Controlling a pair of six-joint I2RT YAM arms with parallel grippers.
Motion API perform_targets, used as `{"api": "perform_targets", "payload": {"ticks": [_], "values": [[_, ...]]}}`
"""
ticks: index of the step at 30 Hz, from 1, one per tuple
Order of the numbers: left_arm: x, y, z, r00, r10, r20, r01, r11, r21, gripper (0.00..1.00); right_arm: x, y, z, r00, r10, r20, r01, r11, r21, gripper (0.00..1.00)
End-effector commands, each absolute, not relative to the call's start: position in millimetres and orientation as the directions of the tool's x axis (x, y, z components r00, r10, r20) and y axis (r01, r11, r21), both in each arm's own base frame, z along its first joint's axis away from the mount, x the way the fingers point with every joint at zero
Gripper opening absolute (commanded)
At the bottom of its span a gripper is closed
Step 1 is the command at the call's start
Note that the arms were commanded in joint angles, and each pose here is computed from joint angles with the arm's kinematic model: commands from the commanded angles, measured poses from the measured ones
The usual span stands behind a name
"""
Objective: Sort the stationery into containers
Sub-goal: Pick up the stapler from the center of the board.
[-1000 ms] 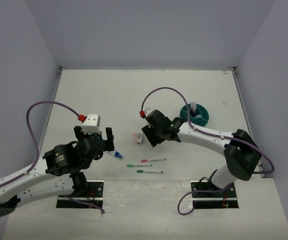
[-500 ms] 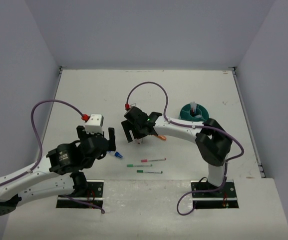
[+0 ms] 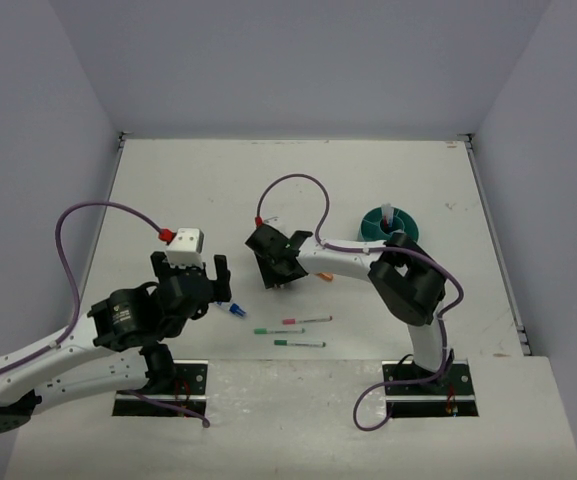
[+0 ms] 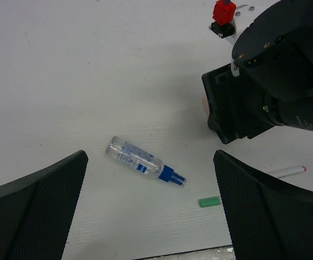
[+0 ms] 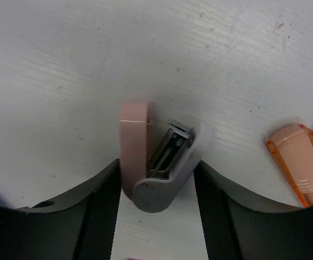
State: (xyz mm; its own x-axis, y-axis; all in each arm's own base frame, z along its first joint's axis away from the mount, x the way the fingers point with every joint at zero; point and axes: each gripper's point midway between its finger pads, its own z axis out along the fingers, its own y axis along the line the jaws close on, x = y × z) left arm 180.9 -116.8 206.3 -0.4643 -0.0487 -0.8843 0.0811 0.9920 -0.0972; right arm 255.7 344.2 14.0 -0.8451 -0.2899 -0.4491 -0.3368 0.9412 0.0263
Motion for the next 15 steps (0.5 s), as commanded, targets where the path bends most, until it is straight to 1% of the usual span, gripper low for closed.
{"api": "perform_targets", "payload": {"ticks": [1, 3, 5, 7, 10, 11, 12, 13, 14, 15], "values": [[184.8, -120.7, 210.3, -0.444, -0.052, -0.895, 0.087, 0.991, -0.101, 1.00, 267.1, 349.4, 12.0, -0.836, -0.271, -0.477, -0.311, 0.951, 0.003, 0.56], [184.9, -121.5, 210.0, -0.446, -0.048, -0.894, 0.090, 0.991, -0.098, 1.00, 269.9, 348.6, 10.3, -0.832, -0.280, -0.479, -0.313, 0.950, -0.011, 0.53], [184.8, -122.4, 209.6, -0.447, -0.045, -0.893, 0.093, 0.991, -0.096, 1.00, 272.3, 347.5, 10.9, -0.825, -0.288, -0.486, -0.317, 0.948, -0.025, 0.44], [184.8, -122.6, 209.0, -0.449, -0.043, -0.893, 0.094, 0.991, -0.095, 1.00, 273.5, 347.5, 10.9, -0.822, -0.295, -0.487, -0.322, 0.946, -0.029, 0.41], [184.9, -122.6, 209.4, -0.448, -0.043, -0.893, 0.093, 0.991, -0.095, 1.00, 276.1, 350.2, 17.0, -0.797, -0.325, -0.509, -0.363, 0.932, -0.027, 0.19], [184.6, -122.7, 209.6, -0.447, -0.044, -0.893, 0.095, 0.991, -0.096, 1.00, 275.4, 348.2, 15.5, -0.796, -0.330, -0.507, -0.366, 0.930, -0.032, 0.10], [184.6, -122.5, 209.9, -0.447, -0.046, -0.893, 0.095, 0.991, -0.098, 1.00, 279.2, 351.9, 25.1, -0.762, -0.352, -0.544, -0.403, 0.915, -0.027, 0.03], [184.5, -122.3, 210.8, -0.446, -0.050, -0.894, 0.095, 0.990, -0.103, 1.00, 279.4, 351.2, 29.6, -0.735, -0.371, -0.567, -0.433, 0.901, -0.027, 0.00], [184.4, -122.4, 211.8, -0.444, -0.054, -0.894, 0.096, 0.990, -0.107, 1.00, 277.1, 348.4, 31.2, -0.718, -0.385, -0.581, -0.455, 0.890, -0.027, 0.00], [184.2, -122.8, 212.5, -0.442, -0.053, -0.895, 0.101, 0.989, -0.109, 1.00, 279.3, 353.1, 40.7, -0.684, -0.378, -0.624, -0.478, 0.878, -0.008, 0.00]]}}
